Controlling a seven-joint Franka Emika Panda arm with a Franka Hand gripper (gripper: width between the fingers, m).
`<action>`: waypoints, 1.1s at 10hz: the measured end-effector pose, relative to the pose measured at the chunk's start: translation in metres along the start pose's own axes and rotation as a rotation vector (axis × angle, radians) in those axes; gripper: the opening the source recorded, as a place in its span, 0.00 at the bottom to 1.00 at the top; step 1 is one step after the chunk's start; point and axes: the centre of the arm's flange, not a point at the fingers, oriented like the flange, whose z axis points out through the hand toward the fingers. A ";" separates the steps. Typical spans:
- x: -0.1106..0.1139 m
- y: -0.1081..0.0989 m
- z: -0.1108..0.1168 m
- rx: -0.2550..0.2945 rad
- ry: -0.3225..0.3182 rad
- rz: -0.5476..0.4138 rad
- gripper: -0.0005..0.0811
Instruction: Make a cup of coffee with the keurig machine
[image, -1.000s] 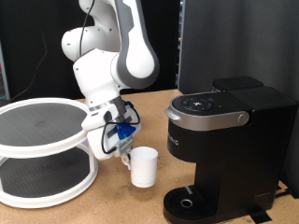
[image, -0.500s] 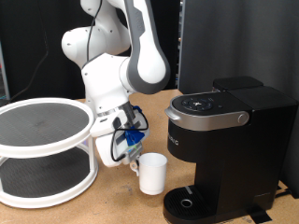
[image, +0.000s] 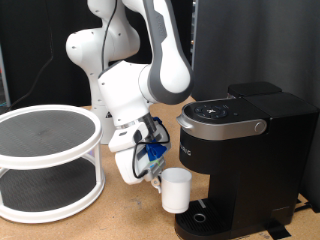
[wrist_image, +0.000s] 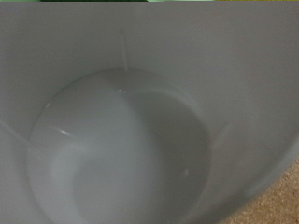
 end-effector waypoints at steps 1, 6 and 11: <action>0.003 -0.003 0.003 0.003 -0.001 0.002 0.09; 0.017 -0.018 0.011 0.018 0.012 0.004 0.09; 0.023 -0.026 0.014 0.025 0.015 0.019 0.09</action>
